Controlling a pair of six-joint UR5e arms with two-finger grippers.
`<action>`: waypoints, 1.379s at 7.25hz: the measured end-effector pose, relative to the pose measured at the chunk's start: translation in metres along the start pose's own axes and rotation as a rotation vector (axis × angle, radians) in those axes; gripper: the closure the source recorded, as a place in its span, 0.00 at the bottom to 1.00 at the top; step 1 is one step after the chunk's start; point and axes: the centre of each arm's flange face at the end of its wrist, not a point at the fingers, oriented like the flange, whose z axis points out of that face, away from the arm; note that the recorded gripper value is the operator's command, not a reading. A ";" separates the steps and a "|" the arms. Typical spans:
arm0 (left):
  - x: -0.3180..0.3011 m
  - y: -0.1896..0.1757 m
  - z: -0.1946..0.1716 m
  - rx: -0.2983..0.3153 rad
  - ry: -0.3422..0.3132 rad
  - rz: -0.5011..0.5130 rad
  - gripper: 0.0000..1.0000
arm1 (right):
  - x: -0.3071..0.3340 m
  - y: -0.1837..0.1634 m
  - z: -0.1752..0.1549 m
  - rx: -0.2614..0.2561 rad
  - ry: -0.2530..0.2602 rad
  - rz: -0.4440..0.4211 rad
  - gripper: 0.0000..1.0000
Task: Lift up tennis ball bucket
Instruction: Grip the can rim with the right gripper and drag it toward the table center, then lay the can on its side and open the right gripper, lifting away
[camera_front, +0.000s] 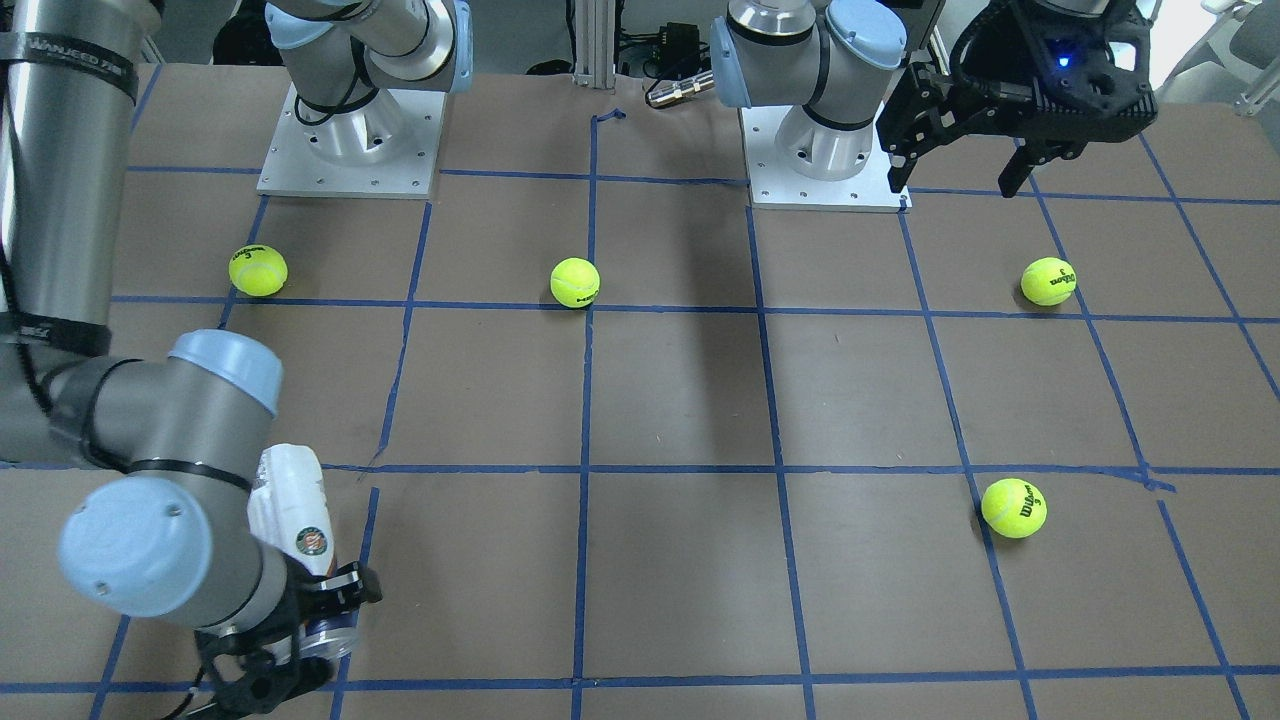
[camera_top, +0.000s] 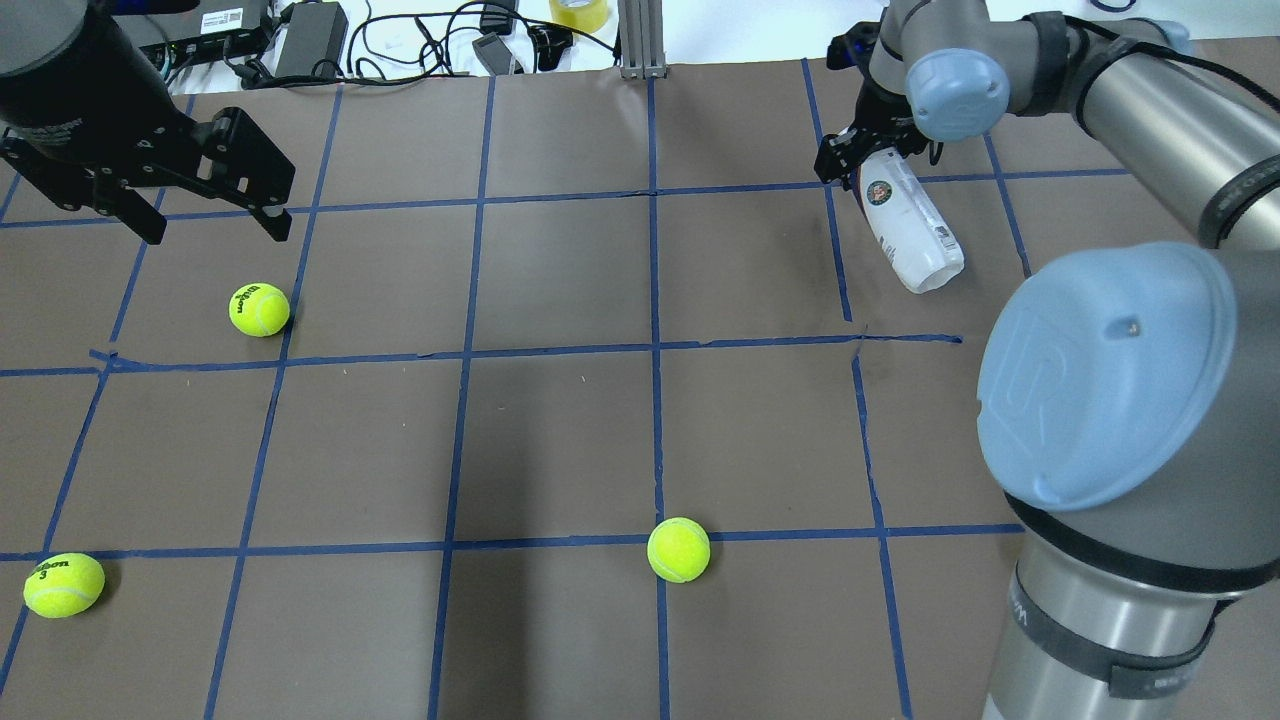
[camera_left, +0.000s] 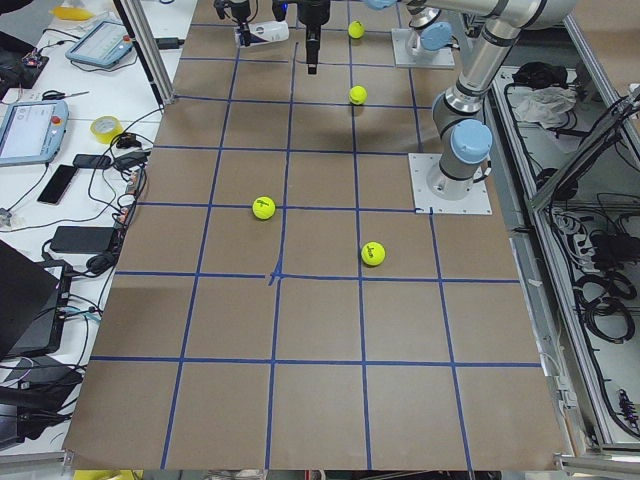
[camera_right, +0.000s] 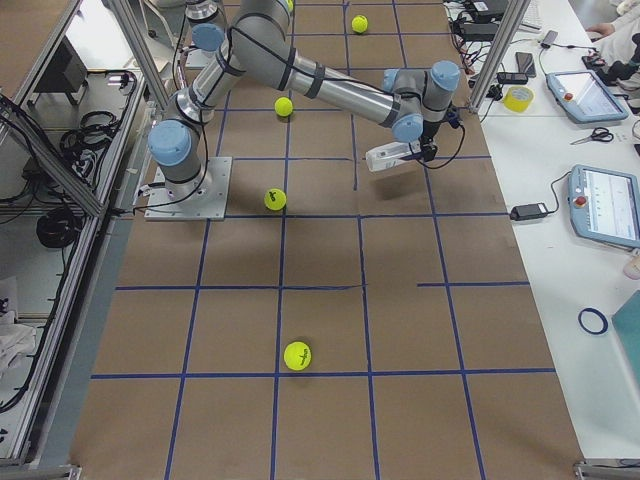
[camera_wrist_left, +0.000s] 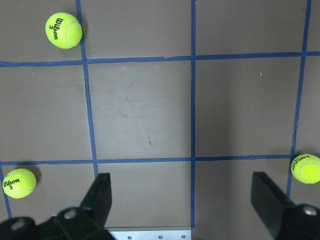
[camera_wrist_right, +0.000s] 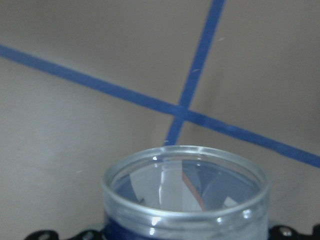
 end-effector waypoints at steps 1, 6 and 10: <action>0.000 0.000 0.000 -0.001 0.000 0.001 0.00 | -0.053 0.001 -0.005 -0.017 0.001 -0.092 0.44; 0.000 0.000 0.000 0.000 0.000 0.000 0.00 | -0.215 -0.012 -0.008 0.071 0.040 -0.637 0.42; 0.000 0.001 -0.001 0.001 -0.002 0.000 0.00 | -0.347 0.005 0.014 0.077 0.087 -1.042 0.52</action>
